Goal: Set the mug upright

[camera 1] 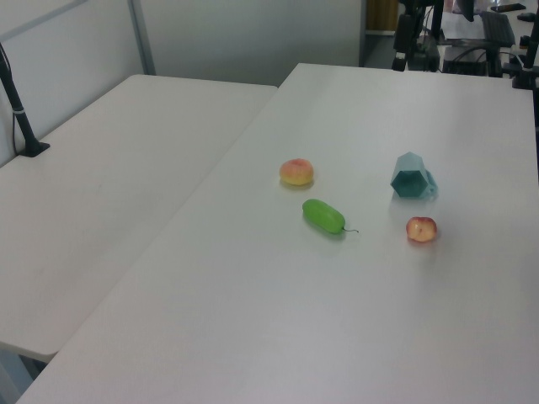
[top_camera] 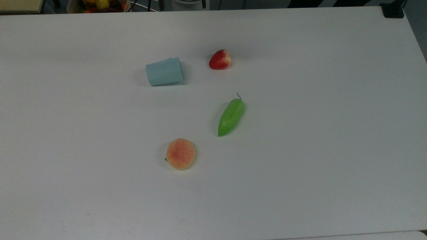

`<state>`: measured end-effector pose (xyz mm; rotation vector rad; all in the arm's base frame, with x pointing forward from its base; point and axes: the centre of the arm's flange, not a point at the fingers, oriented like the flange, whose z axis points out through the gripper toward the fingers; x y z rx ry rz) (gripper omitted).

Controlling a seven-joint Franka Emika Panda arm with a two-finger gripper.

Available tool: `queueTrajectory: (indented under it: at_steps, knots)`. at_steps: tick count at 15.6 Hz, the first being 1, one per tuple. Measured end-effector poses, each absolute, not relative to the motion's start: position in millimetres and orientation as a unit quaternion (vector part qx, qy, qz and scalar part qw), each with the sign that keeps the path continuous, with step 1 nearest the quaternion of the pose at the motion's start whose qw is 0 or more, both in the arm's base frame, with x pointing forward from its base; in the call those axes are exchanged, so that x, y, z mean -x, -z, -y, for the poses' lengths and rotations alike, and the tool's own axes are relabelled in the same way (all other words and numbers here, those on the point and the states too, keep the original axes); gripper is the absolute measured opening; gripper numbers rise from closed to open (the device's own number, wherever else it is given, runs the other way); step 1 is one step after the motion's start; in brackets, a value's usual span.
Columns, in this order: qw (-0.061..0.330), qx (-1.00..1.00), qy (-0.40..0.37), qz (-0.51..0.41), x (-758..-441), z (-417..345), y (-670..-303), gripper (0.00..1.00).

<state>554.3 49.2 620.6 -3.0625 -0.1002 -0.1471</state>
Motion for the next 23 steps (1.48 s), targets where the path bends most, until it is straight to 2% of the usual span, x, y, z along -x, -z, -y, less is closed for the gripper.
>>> queueTrajectory:
  at_steps: [23]
  knots:
    - [0.037, 0.998, 0.045, 0.033, -554.1, -49.7, -618.0, 1.00]
